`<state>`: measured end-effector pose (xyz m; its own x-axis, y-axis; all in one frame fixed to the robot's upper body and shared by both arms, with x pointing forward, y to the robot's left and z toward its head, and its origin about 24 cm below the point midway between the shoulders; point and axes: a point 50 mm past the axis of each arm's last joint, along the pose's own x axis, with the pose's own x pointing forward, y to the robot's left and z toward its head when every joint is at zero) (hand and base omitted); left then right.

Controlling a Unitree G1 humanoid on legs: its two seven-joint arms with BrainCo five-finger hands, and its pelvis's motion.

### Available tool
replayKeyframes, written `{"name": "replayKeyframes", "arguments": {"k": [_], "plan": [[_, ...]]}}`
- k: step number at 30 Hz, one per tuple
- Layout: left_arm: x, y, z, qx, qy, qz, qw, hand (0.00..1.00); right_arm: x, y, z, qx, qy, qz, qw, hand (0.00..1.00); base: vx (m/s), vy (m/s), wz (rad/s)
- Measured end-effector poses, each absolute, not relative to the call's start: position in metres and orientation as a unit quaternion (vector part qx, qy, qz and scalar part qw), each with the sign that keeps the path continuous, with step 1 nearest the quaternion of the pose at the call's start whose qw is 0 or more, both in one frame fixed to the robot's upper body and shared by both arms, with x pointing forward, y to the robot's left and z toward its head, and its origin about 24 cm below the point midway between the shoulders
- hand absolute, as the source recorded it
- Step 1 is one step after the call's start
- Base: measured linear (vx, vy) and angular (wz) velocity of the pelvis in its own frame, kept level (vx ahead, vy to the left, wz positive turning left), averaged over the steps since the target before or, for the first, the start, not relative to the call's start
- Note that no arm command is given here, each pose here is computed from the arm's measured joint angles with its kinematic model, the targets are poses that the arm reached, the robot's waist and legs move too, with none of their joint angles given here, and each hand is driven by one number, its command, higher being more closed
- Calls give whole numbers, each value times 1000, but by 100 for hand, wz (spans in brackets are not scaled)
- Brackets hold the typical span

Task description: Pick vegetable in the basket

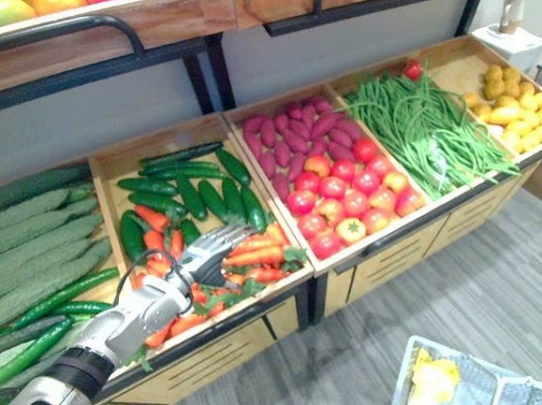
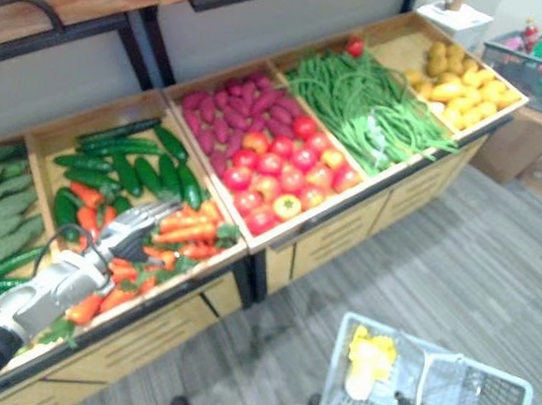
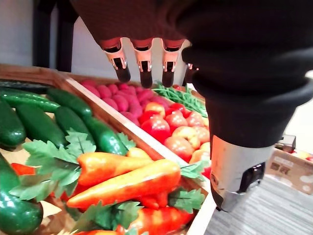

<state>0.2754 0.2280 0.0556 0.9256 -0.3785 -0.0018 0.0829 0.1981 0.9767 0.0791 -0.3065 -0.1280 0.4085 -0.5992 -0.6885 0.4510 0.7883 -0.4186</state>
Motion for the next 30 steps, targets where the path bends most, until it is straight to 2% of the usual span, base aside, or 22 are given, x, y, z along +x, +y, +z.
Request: {"name": "replayKeyframes", "arguments": {"k": [9, 14, 21, 30], "plan": [[285, 254, 34, 626, -21, -113, 771, 0, 61, -305, -131, -114, 475, -295, 821, 100, -55, 16, -10], [290, 261, 34, 623, 0, -86, 777, 0, 62, -305, -131, -113, 476, -295, 820, 100, 65, -2, -11], [307, 264, 54, 612, -22, -19, 790, 0, 83, -304, -127, -112, 452, -295, 834, 100, 75, -3, -7], [314, 258, 64, 608, -47, 3, 793, 0, 102, -304, -122, -111, 427, -295, 848, 100, 10, 3, -9]]}}
